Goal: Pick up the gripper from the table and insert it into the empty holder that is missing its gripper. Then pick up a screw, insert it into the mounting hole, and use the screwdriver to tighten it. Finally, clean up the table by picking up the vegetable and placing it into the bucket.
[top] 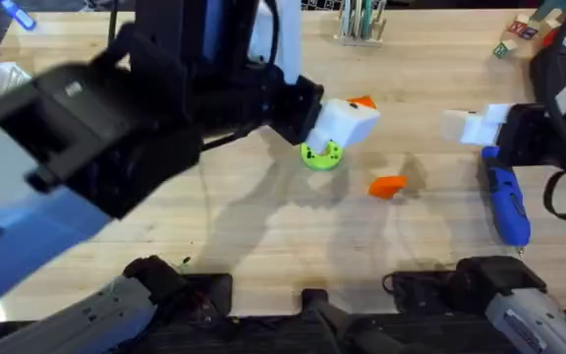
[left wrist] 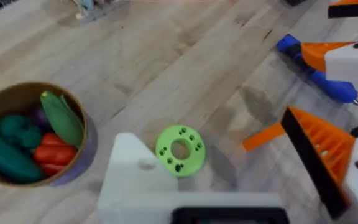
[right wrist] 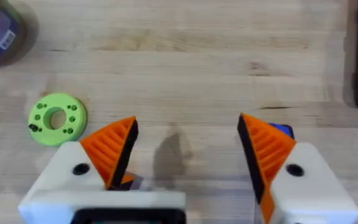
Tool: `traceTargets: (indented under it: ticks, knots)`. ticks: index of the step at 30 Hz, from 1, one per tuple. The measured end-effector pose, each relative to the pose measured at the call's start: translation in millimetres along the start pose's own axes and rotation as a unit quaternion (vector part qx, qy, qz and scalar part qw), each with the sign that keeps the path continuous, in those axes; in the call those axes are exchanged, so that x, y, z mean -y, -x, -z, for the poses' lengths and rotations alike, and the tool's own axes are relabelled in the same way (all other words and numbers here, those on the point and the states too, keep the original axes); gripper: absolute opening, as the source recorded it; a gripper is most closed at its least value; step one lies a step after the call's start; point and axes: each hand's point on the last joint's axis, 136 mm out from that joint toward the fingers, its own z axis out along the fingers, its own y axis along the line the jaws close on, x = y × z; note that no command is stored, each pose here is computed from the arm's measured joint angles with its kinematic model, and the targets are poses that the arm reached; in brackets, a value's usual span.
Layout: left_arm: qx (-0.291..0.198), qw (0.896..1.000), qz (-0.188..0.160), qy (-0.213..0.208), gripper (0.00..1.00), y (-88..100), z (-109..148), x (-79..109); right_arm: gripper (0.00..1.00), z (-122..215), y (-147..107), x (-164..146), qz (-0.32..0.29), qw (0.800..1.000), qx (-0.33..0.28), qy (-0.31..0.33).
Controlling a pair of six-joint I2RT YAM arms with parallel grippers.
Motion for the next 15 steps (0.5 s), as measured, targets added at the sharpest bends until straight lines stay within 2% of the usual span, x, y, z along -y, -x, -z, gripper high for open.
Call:
traceTargets:
  ticks: [3, 8, 11, 15]
  knots:
    - [0.057, 0.998, -0.036, -0.001, 0.987, -2.9, -1, -0.1, 0.992, 0, 0, 0, 0.0, 1.0, 0.0, 0.0]
    - [0.19, 0.978, -0.085, -0.007, 0.987, -27.5, 10, 2.0, 0.99, 0, 0, 0, 0.0, 1.0, 0.0, 0.0]
    - [0.232, 0.968, -0.096, -0.009, 0.987, -58.6, 20, 1.3, 0.991, 0, 0, 0, 0.0, 1.0, 0.0, 0.0]
    - [0.243, 0.965, -0.1, -0.007, 0.986, -97.2, 26, -1.3, 0.992, 0, 0, 0, 0.0, 1.0, 0.0, 0.0]
